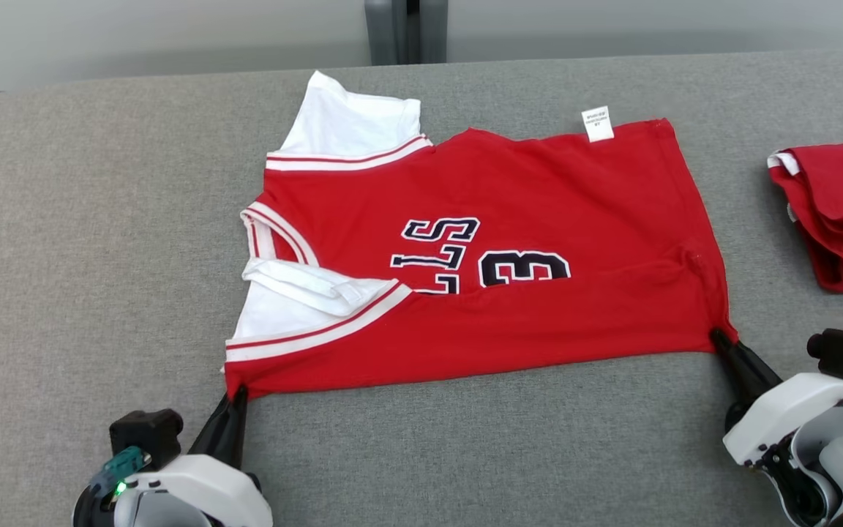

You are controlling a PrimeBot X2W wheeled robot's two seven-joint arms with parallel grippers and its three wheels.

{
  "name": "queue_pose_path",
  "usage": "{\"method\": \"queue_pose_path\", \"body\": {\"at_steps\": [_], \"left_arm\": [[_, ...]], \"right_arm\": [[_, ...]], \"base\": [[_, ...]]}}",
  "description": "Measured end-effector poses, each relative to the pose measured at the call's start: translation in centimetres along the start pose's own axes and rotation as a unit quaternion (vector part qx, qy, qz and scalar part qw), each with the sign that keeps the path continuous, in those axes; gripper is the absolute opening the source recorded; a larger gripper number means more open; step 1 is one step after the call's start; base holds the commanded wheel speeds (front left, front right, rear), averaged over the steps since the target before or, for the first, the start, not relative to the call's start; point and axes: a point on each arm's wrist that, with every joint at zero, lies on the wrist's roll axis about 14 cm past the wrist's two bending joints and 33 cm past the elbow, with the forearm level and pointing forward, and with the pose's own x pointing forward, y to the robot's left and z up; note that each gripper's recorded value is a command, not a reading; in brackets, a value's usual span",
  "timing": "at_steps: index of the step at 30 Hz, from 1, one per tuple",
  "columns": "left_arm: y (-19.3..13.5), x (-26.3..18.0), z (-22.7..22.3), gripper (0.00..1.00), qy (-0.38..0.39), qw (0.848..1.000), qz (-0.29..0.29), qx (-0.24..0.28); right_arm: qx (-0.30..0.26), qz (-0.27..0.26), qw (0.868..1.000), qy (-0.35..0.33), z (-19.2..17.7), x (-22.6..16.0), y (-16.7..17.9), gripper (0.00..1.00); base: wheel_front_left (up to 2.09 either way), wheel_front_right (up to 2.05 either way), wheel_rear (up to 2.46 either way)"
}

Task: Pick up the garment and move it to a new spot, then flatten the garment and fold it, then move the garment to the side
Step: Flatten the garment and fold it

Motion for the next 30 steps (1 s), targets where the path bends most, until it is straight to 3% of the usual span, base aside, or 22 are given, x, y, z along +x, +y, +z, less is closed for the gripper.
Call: {"method": "queue_pose_path", "body": {"at_steps": [19, 30], "left_arm": [[0.5, -5.6, -1.7, 0.0, 0.027, 0.999, 0.016, -0.007], [0.3, -7.4, -3.7, 0.0, 0.081, 0.997, 0.014, -0.002]], "right_arm": [[0.028, -0.011, 1.0, 0.004, -2.7, -5.9, -1.4, 0.0], [0.037, -0.022, 0.999, 0.014, -3.6, -8.5, -2.1, 0.0]], "base": [[0.0, 0.0, 0.0], [0.0, 0.0, 0.0]]}}
